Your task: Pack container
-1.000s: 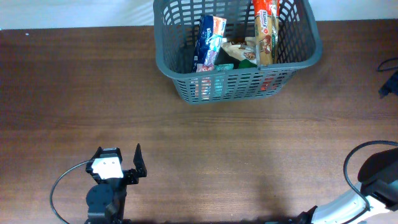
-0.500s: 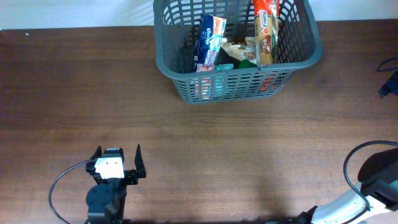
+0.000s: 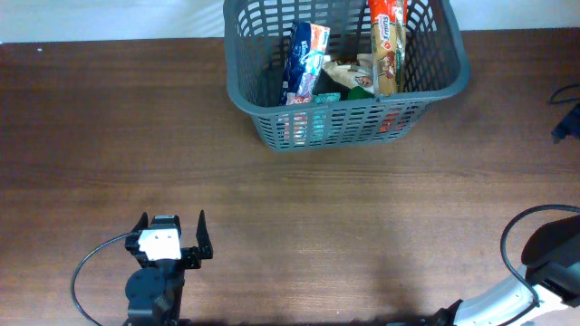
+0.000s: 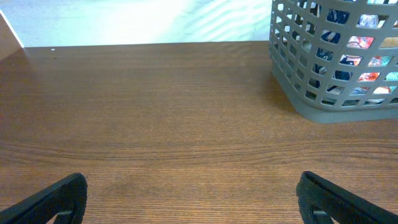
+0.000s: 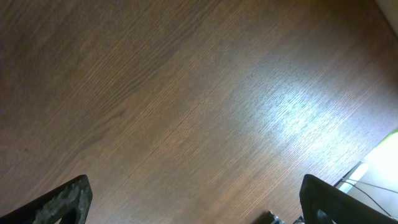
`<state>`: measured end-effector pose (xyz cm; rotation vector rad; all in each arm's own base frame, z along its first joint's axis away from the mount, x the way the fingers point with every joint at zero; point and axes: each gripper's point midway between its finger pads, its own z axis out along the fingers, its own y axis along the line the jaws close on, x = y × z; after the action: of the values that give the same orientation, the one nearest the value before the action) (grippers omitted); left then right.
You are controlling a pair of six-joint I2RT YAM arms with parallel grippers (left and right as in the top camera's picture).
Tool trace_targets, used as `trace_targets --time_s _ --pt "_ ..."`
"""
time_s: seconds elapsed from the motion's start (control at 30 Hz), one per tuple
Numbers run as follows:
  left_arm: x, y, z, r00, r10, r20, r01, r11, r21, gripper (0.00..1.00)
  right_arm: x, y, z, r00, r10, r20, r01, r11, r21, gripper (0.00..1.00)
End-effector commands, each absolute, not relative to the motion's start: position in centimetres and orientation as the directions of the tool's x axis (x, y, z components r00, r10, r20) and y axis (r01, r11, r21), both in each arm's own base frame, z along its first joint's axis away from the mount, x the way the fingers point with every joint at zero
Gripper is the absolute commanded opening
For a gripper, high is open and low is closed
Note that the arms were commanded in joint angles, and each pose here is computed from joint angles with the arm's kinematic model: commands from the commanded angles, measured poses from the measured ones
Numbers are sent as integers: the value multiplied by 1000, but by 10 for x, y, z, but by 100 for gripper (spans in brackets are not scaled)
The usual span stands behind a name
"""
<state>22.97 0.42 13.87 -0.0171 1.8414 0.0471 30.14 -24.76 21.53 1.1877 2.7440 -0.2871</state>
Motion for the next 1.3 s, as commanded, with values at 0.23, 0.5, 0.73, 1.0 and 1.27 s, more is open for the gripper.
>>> trace_targets --time_s 0.23,0.5,0.73,1.0,1.27 --pt "230 5 136 -269 27 -963 -36 999 38 99 299 -250 214 -669 716 -202 743 657 -129 99" --pt "230 5 136 -269 27 -963 -36 999 38 99 299 -250 214 -669 716 -200 742 657 -130 99" --pt "230 5 136 -269 27 -963 -36 999 38 99 299 -250 214 -669 716 -200 742 657 -129 99" --pt "230 5 136 -269 27 -963 -36 999 38 99 299 -250 214 -669 716 -200 742 657 -129 99" --pt "230 5 136 -269 27 -963 -36 999 37 99 314 -257 234 -649 690 -319 747 657 -100 99"
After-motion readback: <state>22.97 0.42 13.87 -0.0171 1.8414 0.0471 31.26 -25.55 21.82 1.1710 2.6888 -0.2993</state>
